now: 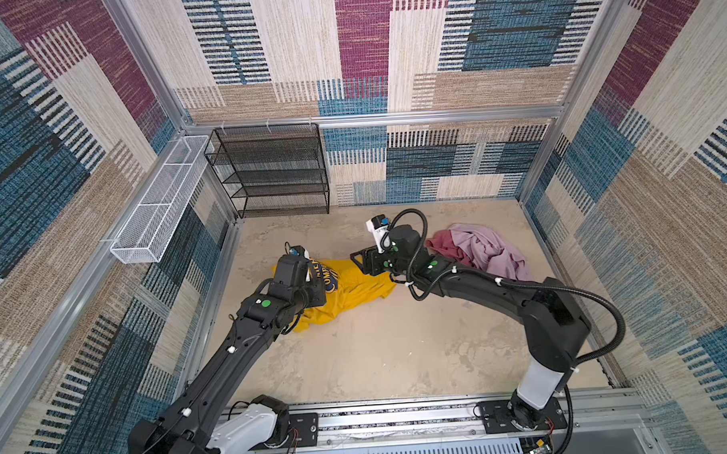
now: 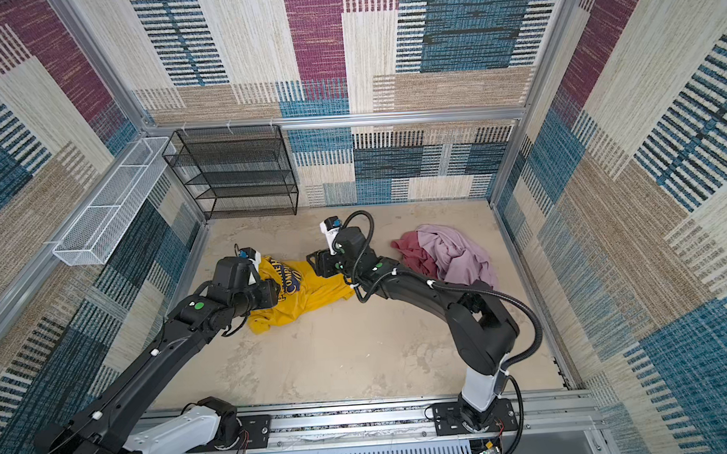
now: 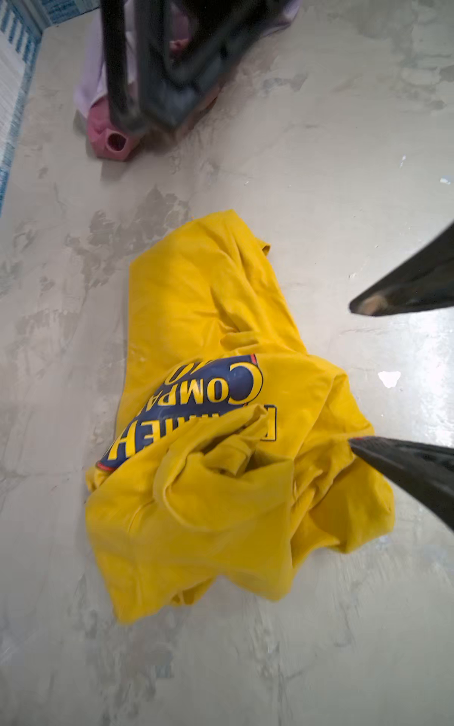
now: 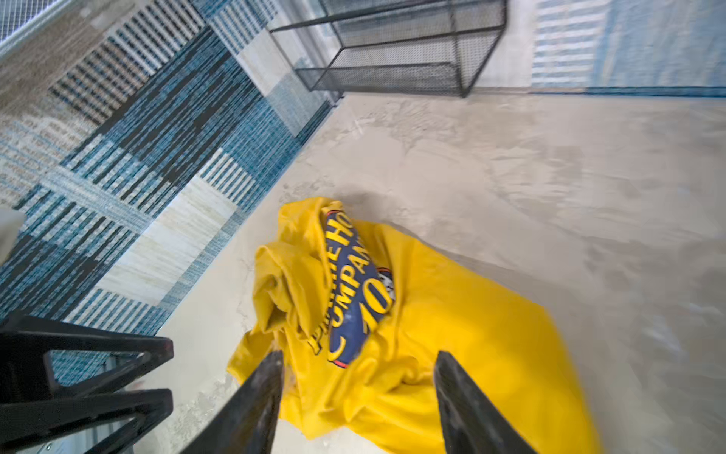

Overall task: Pick out a specific cloth from the pile
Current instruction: 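Grasp the yellow T-shirt with the left gripper while the right gripper withdraws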

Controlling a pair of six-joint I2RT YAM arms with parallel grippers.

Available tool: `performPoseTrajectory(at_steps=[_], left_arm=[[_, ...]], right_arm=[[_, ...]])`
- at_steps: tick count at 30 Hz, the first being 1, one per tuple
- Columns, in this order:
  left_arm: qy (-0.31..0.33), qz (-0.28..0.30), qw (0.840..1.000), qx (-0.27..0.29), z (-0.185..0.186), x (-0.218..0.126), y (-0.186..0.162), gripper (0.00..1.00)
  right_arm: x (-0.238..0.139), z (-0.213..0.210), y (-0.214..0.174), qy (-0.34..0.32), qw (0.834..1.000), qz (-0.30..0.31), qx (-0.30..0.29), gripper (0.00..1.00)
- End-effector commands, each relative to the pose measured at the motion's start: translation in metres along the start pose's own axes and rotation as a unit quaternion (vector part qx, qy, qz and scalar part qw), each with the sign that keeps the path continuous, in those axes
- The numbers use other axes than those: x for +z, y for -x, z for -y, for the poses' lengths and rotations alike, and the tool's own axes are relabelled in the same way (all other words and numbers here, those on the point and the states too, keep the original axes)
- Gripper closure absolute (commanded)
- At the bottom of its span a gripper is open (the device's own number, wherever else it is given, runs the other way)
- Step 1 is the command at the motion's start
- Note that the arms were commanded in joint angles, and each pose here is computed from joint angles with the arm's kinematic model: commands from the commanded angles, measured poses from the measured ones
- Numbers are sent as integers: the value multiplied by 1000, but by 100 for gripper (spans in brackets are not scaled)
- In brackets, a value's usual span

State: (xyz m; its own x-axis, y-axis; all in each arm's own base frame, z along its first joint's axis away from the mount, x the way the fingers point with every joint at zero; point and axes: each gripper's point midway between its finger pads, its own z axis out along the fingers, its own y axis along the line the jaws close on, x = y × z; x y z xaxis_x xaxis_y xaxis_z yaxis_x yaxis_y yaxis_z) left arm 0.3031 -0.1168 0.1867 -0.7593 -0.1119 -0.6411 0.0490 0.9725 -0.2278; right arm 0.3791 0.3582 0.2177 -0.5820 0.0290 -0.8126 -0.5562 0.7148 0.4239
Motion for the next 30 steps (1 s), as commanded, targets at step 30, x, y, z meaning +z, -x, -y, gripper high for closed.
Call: performPoseTrajectory(at_steps=[30], left_arm=[[4, -159, 978, 133, 127, 185, -22, 42]], right_arm=[[-127, 97, -13, -120, 986, 98, 67, 26]])
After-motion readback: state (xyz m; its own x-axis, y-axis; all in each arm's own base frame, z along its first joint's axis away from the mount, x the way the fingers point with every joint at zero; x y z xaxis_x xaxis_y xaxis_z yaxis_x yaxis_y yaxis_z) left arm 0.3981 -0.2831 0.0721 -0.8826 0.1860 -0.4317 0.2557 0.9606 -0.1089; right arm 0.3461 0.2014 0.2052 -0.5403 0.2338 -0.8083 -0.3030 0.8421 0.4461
